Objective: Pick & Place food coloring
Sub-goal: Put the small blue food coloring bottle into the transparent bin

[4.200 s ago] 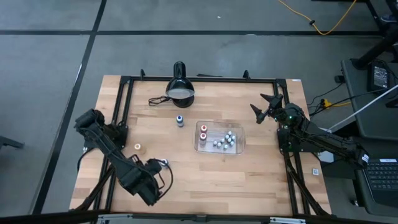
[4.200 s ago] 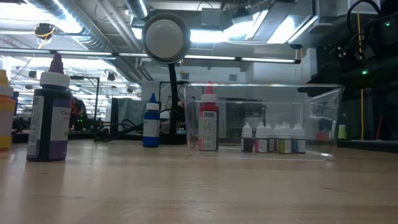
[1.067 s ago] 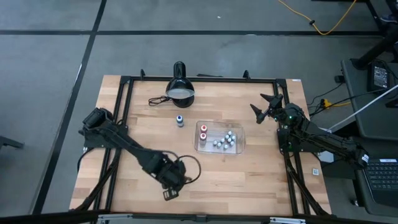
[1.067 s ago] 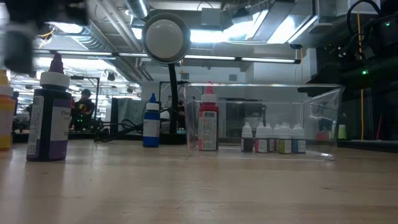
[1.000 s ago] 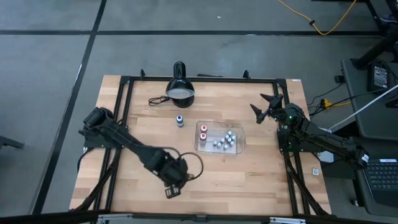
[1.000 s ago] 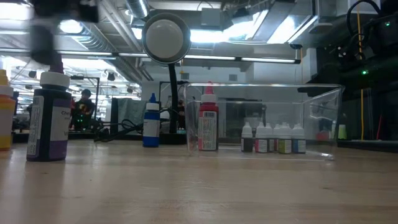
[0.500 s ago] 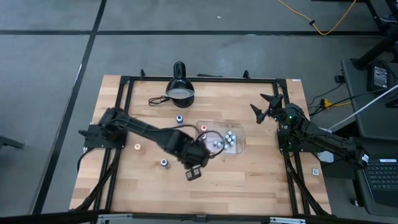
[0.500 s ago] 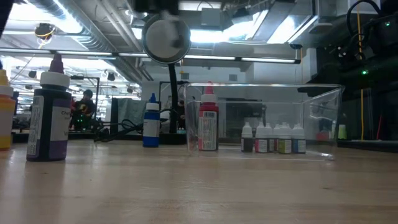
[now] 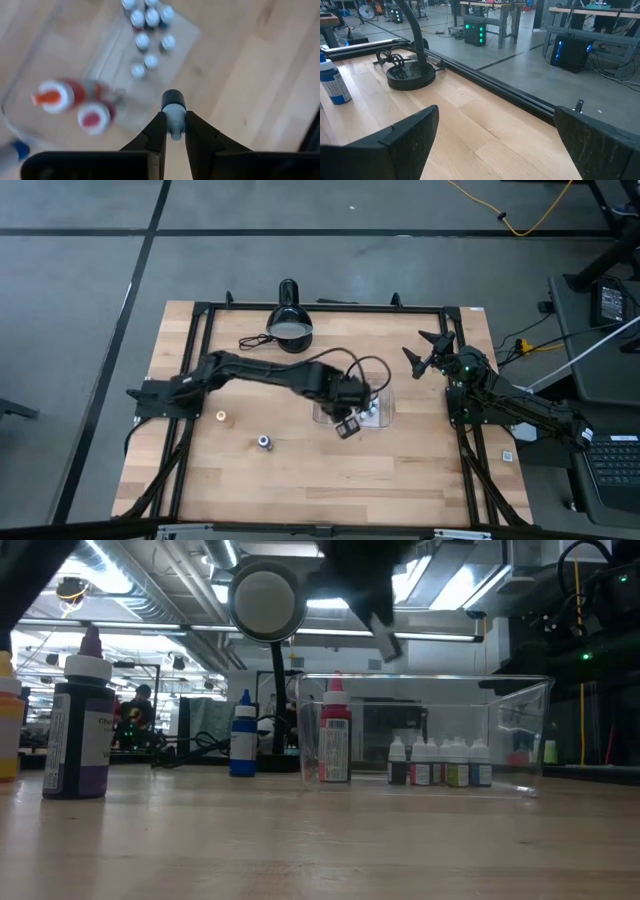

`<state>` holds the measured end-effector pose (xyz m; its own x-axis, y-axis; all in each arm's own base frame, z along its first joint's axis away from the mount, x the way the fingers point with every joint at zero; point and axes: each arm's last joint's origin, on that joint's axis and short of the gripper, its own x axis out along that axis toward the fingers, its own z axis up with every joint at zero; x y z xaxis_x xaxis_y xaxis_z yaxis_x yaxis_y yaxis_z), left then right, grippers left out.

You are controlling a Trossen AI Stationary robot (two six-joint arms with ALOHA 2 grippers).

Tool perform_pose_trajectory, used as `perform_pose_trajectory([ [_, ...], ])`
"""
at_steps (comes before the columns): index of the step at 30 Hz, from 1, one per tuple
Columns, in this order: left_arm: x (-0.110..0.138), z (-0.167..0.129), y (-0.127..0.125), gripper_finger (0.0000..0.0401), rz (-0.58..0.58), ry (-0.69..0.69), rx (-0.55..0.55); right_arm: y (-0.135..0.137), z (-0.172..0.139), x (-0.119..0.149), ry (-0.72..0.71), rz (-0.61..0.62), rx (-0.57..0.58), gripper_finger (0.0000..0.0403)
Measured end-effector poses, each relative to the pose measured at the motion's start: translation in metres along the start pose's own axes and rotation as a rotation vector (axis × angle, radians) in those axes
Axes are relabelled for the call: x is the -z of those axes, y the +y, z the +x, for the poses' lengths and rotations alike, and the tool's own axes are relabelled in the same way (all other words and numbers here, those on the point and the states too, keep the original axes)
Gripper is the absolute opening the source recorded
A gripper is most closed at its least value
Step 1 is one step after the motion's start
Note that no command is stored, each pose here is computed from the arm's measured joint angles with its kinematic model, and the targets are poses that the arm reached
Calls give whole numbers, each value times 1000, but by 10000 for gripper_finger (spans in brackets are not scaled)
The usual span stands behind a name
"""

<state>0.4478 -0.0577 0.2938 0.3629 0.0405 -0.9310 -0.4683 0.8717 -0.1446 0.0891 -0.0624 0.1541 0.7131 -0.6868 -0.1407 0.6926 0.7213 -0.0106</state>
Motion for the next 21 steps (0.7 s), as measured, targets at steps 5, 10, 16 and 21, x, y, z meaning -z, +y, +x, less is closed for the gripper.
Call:
perform_pose_trajectory([
  [5, -26, 21, 15, 44, -29, -19, -21, 0, 0, 0, 0, 0, 0, 394],
  [10, -41, 46, 28, 44, -66, -14, -43, 0, 0, 0, 0, 0, 0, 394],
  [16, -47, 69, 40, 44, -69, 6, -85, 0, 0, 0, 0, 0, 0, 394],
  [21, -48, 82, 44, 44, -53, 28, -98, 0, 0, 0, 0, -1, 0, 394],
])
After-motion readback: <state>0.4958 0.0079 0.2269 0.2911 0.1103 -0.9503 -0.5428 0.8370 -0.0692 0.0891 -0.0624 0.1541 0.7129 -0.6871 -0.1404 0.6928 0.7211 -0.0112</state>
